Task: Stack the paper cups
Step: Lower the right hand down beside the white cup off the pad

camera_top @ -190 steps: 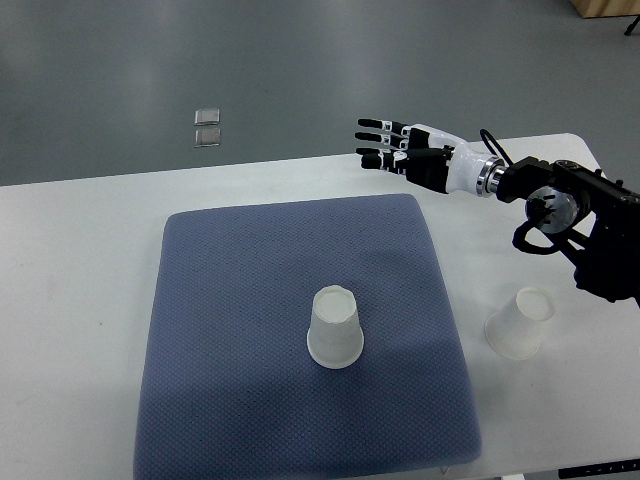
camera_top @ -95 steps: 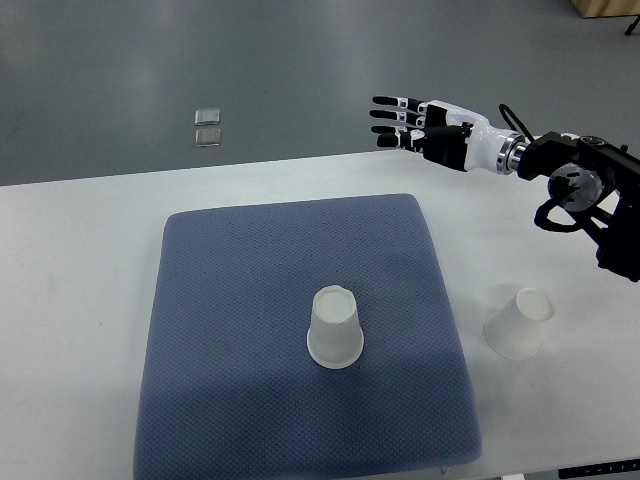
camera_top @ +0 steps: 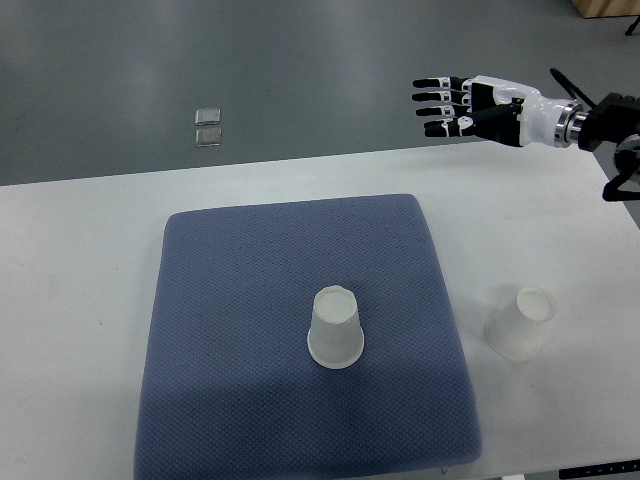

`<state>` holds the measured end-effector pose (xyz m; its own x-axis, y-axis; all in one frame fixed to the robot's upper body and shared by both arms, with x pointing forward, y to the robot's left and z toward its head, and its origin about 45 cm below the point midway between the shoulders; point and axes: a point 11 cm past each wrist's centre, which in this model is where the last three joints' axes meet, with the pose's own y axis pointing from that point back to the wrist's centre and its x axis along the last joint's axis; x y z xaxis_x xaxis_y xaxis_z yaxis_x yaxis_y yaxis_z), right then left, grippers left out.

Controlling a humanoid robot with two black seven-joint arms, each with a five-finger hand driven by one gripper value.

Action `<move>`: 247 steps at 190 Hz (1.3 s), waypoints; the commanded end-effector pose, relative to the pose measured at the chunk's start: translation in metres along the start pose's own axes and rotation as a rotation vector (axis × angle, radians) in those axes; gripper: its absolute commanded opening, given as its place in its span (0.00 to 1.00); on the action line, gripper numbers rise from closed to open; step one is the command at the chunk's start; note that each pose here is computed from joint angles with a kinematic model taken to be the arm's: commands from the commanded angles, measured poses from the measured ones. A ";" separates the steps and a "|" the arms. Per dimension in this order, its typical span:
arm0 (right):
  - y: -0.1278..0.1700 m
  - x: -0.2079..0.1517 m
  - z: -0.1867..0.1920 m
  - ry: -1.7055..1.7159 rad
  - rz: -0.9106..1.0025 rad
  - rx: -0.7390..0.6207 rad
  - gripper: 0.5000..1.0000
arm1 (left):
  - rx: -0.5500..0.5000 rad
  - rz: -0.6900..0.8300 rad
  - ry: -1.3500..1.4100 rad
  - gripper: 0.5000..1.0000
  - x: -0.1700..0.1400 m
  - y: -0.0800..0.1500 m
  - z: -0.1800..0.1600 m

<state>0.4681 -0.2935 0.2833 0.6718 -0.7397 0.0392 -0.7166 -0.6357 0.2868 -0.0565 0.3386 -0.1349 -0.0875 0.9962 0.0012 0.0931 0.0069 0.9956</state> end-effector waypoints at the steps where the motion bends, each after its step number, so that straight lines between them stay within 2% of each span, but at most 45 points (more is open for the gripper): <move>1: 0.010 -0.008 -0.002 0.127 -0.040 -0.052 0.88 | -0.001 0.000 0.001 1.00 0.000 0.000 0.000; 23: 0.030 -0.006 0.003 0.292 -0.053 -0.148 0.88 | -0.001 0.000 0.001 1.00 0.000 0.000 0.000; 46: 0.048 -0.001 0.000 0.392 -0.055 -0.183 0.88 | 0.000 0.000 0.000 1.00 0.000 0.000 0.000; 74: 0.081 0.013 0.003 0.555 -0.037 -0.285 0.88 | 0.000 0.000 0.000 1.00 0.000 0.000 0.000; 97: 0.110 0.015 -0.002 0.660 -0.046 -0.309 0.88 | 0.000 0.000 0.000 1.00 0.000 0.000 0.000; 143: 0.149 -0.004 0.023 0.678 -0.121 -0.377 0.87 | 0.000 0.000 0.000 1.00 0.000 0.000 0.000; 204: 0.162 -0.044 0.089 0.702 -0.206 -0.438 0.87 | -0.001 0.000 0.001 1.00 0.000 0.000 0.000; 247: 0.152 -0.054 0.097 0.717 -0.200 -0.403 0.87 | 0.000 0.000 0.000 1.00 0.000 0.000 0.000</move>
<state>0.3036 -0.3771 0.2356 0.8384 -0.2196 0.4988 -0.5353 -0.5043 0.6777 -0.0564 0.3386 -0.1349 -0.0872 0.9962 0.0012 0.0929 0.0069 0.9957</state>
